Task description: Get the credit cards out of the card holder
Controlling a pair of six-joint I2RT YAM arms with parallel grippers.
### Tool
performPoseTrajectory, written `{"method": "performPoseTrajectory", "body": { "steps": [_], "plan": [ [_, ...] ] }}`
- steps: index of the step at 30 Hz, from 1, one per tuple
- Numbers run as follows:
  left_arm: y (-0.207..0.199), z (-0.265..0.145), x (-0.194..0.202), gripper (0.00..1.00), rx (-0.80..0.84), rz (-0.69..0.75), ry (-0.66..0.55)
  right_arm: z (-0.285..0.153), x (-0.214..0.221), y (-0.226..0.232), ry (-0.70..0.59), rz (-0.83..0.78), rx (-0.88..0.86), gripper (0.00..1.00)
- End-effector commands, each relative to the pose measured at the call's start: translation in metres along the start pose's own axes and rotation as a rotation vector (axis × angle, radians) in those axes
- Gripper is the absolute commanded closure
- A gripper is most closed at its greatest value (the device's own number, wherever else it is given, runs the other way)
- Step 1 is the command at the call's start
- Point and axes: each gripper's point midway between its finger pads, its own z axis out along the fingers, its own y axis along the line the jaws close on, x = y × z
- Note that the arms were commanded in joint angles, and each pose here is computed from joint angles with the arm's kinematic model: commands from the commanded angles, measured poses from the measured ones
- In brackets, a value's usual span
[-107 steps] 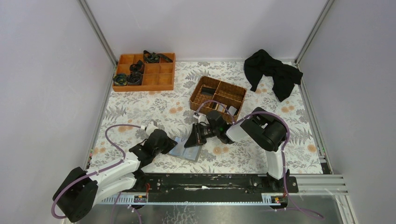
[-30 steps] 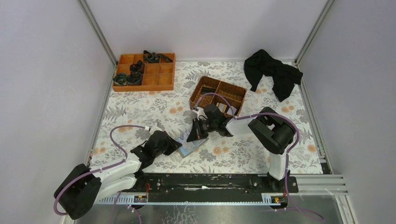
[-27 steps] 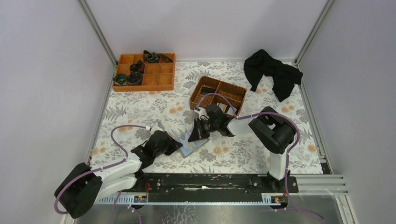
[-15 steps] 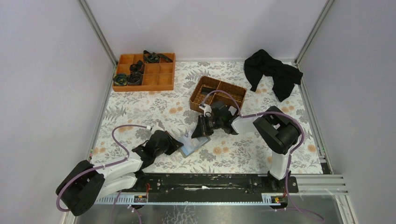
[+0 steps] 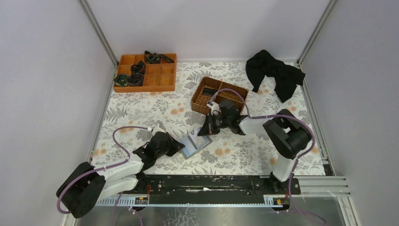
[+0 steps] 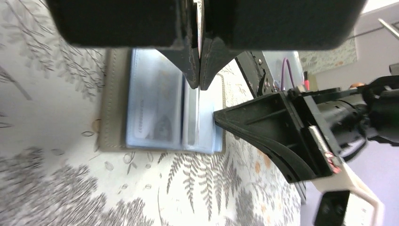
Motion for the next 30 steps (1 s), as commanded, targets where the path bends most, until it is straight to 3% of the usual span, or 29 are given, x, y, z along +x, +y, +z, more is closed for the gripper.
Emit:
{"method": "performPoseTrajectory", "body": {
  "steps": [1, 6, 10, 16, 18, 24, 30],
  "plan": [
    [0.038, -0.004, 0.010, 1.00, -0.114, 0.026, 0.027, -0.033, -0.041, 0.021, -0.129, -0.096, -0.013, 1.00],
    [0.035, -0.008, 0.001, 0.98, -0.116, 0.045, -0.011, -0.058, -0.060, 0.053, -0.164, -0.194, -0.029, 1.00],
    [0.027, -0.010, -0.004, 0.89, -0.086, 0.064, -0.034, -0.080, -0.094, 0.051, -0.231, -0.290, 0.104, 1.00],
    [0.010, -0.011, -0.015, 0.51, -0.034, 0.122, -0.069, -0.115, -0.169, 0.053, -0.327, -0.530, 0.329, 1.00],
    [0.003, -0.010, -0.016, 0.44, -0.009, 0.147, -0.072, -0.120, -0.191, 0.049, -0.311, -0.608, 0.408, 1.00],
    [-0.008, -0.003, -0.015, 0.40, 0.024, 0.195, -0.040, -0.107, -0.248, 0.016, -0.323, -0.766, 0.563, 1.00],
    [-0.007, -0.002, -0.009, 0.40, 0.042, 0.206, -0.005, -0.088, -0.275, -0.019, -0.287, -0.903, 0.655, 1.00]
  ]
}}
